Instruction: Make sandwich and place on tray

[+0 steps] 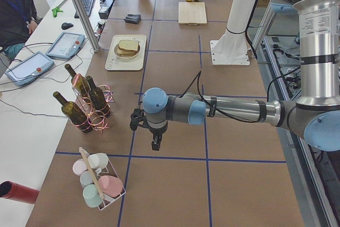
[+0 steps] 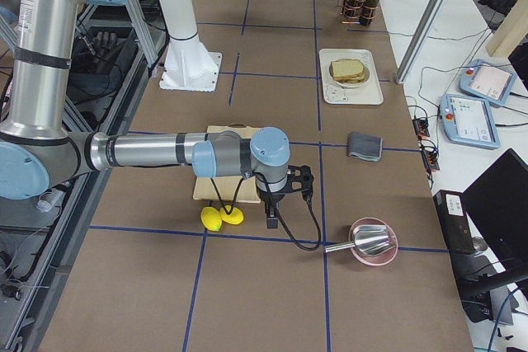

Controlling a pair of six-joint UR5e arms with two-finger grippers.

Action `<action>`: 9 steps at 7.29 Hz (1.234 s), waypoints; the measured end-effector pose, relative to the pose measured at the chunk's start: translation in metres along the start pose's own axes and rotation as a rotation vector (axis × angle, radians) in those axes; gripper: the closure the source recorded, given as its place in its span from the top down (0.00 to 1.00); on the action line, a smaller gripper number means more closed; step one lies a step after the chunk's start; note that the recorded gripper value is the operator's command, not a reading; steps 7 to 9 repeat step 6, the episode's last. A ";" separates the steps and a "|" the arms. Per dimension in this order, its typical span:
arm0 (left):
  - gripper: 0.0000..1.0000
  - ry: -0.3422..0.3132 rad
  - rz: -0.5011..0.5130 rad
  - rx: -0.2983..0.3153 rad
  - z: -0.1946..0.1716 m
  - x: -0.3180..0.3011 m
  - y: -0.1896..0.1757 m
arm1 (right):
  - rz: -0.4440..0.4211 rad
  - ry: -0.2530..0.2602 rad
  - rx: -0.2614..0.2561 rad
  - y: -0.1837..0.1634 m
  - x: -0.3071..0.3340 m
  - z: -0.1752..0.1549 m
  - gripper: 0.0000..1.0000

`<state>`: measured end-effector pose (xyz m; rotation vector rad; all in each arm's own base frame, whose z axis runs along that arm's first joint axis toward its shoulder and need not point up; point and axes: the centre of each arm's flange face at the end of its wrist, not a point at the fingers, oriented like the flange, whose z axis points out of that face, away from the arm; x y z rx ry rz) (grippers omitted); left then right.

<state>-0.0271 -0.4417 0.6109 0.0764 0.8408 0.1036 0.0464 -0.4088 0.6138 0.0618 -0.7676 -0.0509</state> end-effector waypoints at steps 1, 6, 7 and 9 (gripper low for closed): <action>1.00 0.000 0.001 0.001 -0.001 0.001 0.000 | 0.001 0.000 -0.001 0.000 0.000 0.000 1.00; 1.00 0.000 0.009 0.008 -0.004 0.004 -0.001 | 0.000 -0.001 0.000 0.000 0.000 0.000 1.00; 1.00 0.000 0.009 0.008 -0.004 0.004 -0.001 | 0.000 -0.001 0.000 0.000 0.000 0.000 1.00; 1.00 0.000 0.009 0.008 -0.004 0.004 -0.001 | 0.000 -0.001 0.000 0.000 0.000 0.000 1.00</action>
